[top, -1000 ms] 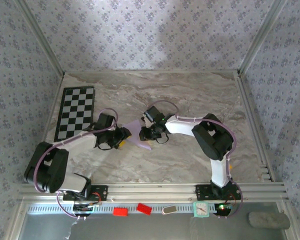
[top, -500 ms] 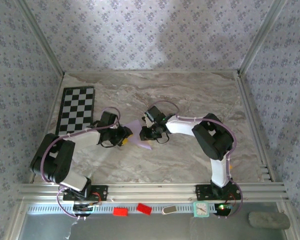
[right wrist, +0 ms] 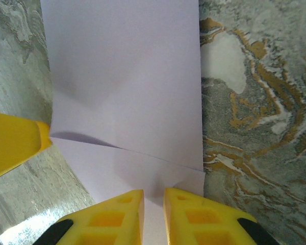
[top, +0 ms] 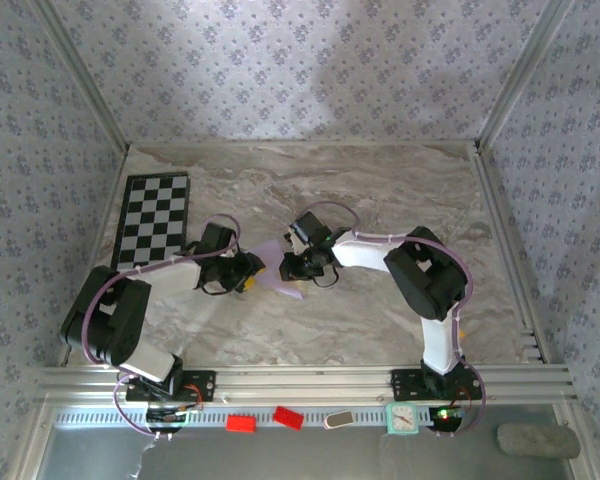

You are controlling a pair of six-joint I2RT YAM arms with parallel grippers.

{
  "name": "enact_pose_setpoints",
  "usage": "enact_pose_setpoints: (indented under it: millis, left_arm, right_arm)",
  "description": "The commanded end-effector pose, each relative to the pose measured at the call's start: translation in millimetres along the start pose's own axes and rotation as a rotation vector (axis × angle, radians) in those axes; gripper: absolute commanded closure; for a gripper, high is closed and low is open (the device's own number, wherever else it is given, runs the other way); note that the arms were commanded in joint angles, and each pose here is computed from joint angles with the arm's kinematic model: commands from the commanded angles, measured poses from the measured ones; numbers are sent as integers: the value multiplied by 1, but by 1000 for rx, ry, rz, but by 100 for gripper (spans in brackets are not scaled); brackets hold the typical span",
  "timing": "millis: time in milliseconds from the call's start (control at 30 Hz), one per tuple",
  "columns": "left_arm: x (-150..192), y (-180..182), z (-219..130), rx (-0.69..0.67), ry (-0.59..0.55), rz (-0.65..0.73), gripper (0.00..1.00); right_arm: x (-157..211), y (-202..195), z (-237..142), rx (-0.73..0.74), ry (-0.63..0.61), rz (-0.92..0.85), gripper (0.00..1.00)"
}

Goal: Fold a paper plane with a square sheet of paper (pick it up from the middle)
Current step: Third fold the triangle at the center of the table, then fourth fold the wing at the center of the table.

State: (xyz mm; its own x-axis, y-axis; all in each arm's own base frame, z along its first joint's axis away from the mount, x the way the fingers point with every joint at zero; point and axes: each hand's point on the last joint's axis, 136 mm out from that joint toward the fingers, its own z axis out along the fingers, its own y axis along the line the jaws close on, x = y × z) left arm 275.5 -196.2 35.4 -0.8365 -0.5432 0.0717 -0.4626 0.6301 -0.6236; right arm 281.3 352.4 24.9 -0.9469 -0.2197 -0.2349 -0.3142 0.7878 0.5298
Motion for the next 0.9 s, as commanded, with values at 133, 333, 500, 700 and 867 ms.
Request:
enact_pose_setpoints:
  millis: [133,333,500,700,867]
  left_arm:
    - [2,-1,-2,8,-4,6,63]
    - [4,5,3,-10,8,-11,64]
    - [3,10,1,-33,-5,-11,61]
    - [6,11,1,-37,3,-6,62]
    - [7,3,6,4,23,-1,69]
  right_arm:
    - [18,-23,9,66,60,51,80]
    - [18,-23,9,65,59,52,80]
    - [18,-24,10,68,63,53,80]
    - [18,-24,10,71,65,54,80]
    - [19,-24,11,69,70,55,80]
